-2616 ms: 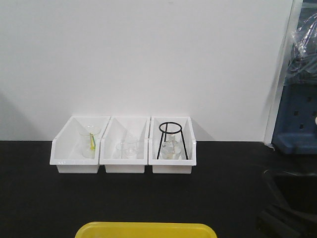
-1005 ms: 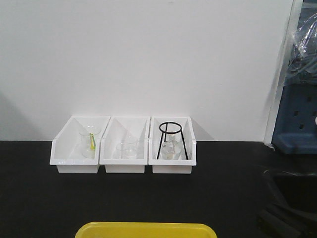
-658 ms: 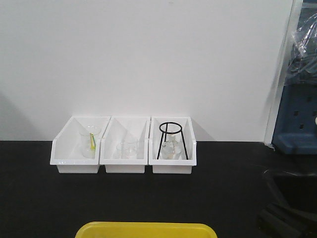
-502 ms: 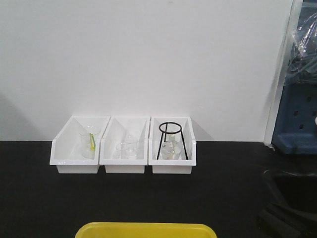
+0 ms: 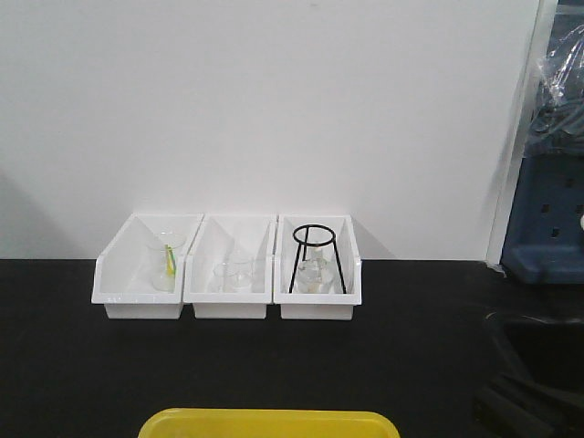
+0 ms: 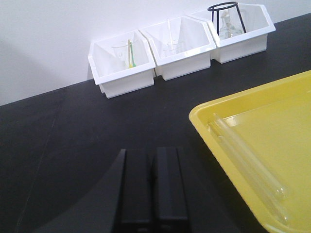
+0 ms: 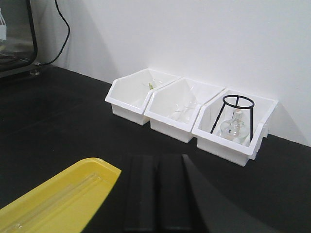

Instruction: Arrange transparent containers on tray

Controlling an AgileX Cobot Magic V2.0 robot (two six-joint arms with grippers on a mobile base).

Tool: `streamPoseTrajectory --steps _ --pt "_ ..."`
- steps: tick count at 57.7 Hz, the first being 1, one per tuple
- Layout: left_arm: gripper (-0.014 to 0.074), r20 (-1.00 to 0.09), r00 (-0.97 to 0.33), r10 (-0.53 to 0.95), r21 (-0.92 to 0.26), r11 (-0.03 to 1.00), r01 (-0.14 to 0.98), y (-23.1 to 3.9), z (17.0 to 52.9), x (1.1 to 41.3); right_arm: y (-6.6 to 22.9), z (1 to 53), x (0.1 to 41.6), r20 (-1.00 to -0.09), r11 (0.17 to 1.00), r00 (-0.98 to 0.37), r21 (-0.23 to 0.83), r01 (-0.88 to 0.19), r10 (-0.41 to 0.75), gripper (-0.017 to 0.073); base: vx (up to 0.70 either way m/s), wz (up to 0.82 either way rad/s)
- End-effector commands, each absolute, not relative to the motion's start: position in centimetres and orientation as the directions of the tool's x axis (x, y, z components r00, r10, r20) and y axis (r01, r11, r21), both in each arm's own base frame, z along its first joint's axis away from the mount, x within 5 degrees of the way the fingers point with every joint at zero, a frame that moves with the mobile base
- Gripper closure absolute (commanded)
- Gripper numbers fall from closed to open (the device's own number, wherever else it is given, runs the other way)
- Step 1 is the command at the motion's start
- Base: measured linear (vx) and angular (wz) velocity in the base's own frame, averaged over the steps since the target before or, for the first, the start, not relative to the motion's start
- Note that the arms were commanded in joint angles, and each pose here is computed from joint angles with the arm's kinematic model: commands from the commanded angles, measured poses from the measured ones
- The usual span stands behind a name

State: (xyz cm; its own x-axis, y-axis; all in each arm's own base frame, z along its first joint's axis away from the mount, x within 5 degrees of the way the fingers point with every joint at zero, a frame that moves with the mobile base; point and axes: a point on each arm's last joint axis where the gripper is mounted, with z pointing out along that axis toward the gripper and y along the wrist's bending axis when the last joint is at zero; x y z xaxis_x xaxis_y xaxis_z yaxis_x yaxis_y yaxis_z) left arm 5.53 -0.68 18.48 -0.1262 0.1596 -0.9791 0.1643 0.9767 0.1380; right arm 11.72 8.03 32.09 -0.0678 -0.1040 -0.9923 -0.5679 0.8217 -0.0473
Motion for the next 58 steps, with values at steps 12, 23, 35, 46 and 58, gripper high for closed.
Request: streamPoseTrajectory --steps 12,23,35,46,58 --pt "0.0601 -0.988 -0.045 0.15 0.14 0.976 0.165 -0.8 18.4 5.5 8.1 33.9 11.8 -0.998 0.822 0.028 -0.056 -0.567 -0.048 0.0571 0.0 0.0" --pt "0.0601 -0.988 -0.045 0.15 0.14 0.976 0.165 -0.8 18.4 5.5 8.1 33.9 11.8 -0.998 0.822 0.028 -0.056 -0.567 -0.048 0.0571 0.0 0.0" --pt "0.0601 -0.988 -0.045 0.15 0.14 0.976 0.165 -0.8 18.4 5.5 7.2 32.6 11.5 -0.998 0.844 0.028 -0.068 -0.532 -0.063 0.0571 0.0 0.0" --pt "0.0601 -0.988 -0.045 0.15 0.14 0.976 0.165 -0.8 18.4 5.5 3.2 27.6 9.5 -0.999 0.948 0.031 -0.041 -0.316 -0.033 0.0571 0.0 0.0" --pt "0.0601 -0.988 -0.045 0.15 0.14 0.976 0.165 -0.8 18.4 5.5 0.4 22.5 6.4 -0.994 0.997 0.099 -0.04 -0.061 -0.034 0.0571 0.0 0.0"
